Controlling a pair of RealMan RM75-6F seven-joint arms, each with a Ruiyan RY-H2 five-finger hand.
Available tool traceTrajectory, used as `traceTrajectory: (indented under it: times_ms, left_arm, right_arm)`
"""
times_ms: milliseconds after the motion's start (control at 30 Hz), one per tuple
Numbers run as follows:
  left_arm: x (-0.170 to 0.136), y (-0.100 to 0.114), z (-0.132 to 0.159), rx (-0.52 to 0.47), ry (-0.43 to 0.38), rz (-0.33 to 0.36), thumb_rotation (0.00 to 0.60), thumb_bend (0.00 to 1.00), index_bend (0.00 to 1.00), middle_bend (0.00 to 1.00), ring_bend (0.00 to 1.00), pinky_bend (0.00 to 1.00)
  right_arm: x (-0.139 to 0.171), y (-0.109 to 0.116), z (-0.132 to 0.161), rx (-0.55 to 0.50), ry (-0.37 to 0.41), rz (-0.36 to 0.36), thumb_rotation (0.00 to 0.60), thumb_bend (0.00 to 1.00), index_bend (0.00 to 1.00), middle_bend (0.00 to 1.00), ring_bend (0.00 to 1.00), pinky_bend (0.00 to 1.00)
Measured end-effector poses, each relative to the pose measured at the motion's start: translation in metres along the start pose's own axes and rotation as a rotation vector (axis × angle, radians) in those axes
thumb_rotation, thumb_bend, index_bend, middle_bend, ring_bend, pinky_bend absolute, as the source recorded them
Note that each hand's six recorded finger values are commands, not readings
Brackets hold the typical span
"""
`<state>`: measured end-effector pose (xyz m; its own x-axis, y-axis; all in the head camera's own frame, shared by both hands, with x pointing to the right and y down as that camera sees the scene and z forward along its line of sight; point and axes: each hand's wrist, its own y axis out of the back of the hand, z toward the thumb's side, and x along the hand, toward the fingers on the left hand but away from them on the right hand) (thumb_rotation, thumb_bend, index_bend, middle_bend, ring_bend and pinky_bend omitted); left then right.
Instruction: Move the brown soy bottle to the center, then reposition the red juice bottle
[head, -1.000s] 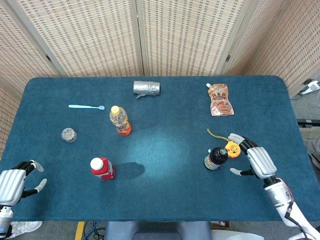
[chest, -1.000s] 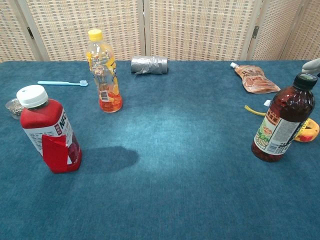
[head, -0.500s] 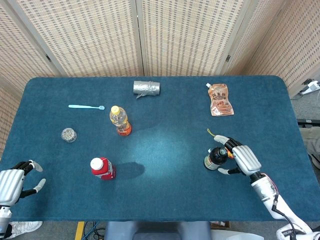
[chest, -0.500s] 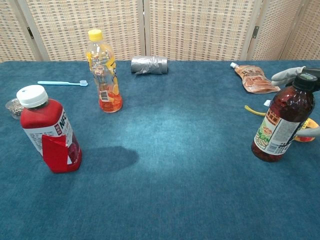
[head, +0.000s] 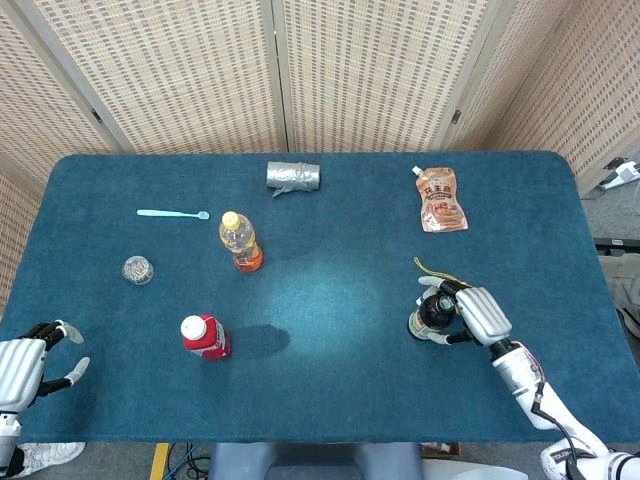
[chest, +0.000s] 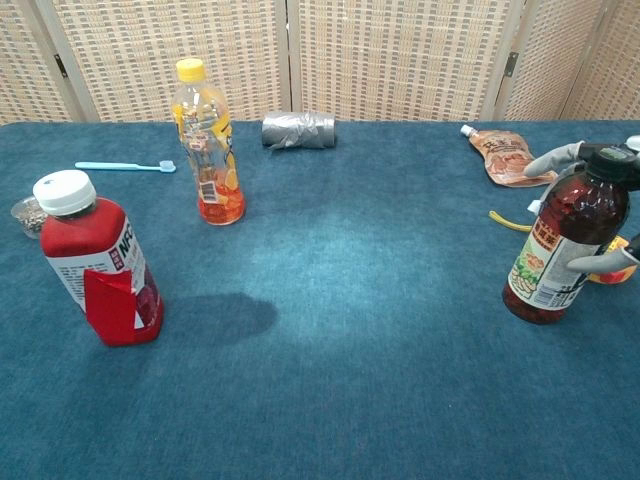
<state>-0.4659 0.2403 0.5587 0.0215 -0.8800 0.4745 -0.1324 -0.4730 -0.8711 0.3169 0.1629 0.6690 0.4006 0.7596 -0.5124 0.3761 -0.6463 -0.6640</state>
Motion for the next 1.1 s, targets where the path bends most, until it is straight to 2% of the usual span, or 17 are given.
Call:
traceTrajectory:
  times_ms: [167, 300, 733, 1100]
  left_arm:
    - [0.0, 0.0, 0.0, 0.0, 0.001, 0.0, 0.6, 0.24, 0.48, 0.42, 0.36, 0.56]
    - [0.0, 0.0, 0.0, 0.0, 0.002, 0.0, 0.6, 0.24, 0.48, 0.42, 0.36, 0.56]
    - [0.001, 0.001, -0.002, 0.0, 0.009, -0.002, 0.6, 0.24, 0.48, 0.42, 0.36, 0.56]
    - [0.001, 0.004, -0.006, -0.003, 0.024, 0.001, 0.6, 0.24, 0.48, 0.42, 0.36, 0.56]
  right_arm:
    - [-0.004, 0.0, -0.002, -0.007, -0.002, -0.024, 0.6, 0.03, 0.43, 0.55, 0.49, 0.62]
    - [-0.007, 0.001, -0.002, -0.017, 0.003, -0.042, 0.6, 0.03, 0.46, 0.57, 0.51, 0.64]
    - [-0.027, 0.015, 0.022, -0.038, 0.065, -0.079, 0.6, 0.03, 0.47, 0.58, 0.52, 0.65]
    - [-0.066, 0.019, 0.065, -0.02, 0.142, -0.063, 0.6, 0.03, 0.48, 0.59, 0.52, 0.65]
